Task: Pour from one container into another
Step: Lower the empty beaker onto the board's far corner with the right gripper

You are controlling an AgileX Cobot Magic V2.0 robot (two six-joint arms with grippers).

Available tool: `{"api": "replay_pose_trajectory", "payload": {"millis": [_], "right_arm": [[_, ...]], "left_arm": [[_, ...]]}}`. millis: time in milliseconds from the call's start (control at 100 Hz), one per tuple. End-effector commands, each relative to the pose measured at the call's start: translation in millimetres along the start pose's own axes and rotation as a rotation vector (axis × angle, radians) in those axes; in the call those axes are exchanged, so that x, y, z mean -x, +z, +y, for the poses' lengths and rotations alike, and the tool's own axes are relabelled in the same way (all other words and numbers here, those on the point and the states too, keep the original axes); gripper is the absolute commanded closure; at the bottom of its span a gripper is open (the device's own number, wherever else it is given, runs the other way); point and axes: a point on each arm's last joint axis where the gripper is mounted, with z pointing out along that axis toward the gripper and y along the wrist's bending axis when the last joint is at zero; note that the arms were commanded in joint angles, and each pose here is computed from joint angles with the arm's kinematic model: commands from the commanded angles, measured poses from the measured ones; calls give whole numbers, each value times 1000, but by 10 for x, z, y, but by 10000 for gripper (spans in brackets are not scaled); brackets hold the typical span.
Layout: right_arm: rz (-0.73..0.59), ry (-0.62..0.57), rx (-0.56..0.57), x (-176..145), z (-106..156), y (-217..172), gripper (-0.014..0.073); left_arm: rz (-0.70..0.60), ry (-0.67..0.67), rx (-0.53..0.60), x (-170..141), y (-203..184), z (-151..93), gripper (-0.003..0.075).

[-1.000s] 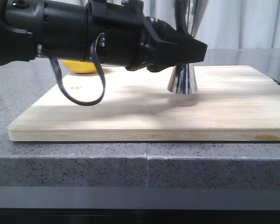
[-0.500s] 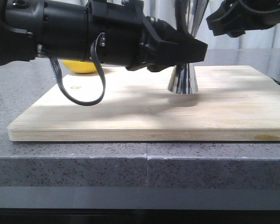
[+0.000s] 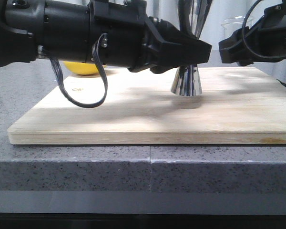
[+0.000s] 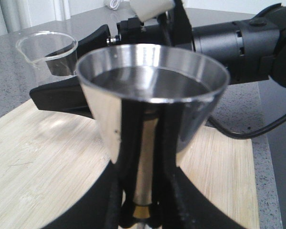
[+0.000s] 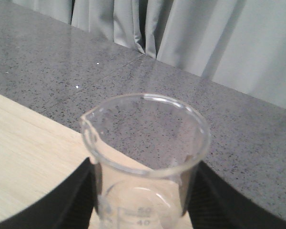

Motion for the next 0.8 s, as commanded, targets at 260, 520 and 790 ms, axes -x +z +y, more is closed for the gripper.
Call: {"api": "replay_pose_trajectory", "payload": {"millis": [260, 520, 790], "right_arm": [[-152, 32, -62, 72, -63, 73, 248], [-147, 60, -84, 46, -81, 82, 248], [-144, 118, -97, 7, -88, 99, 248]], "left_arm": [[-145, 20, -22, 343, -68, -44, 741], [-145, 20, -22, 343, -68, -44, 741], [-146, 20, -22, 344, -68, -44, 741]]}}
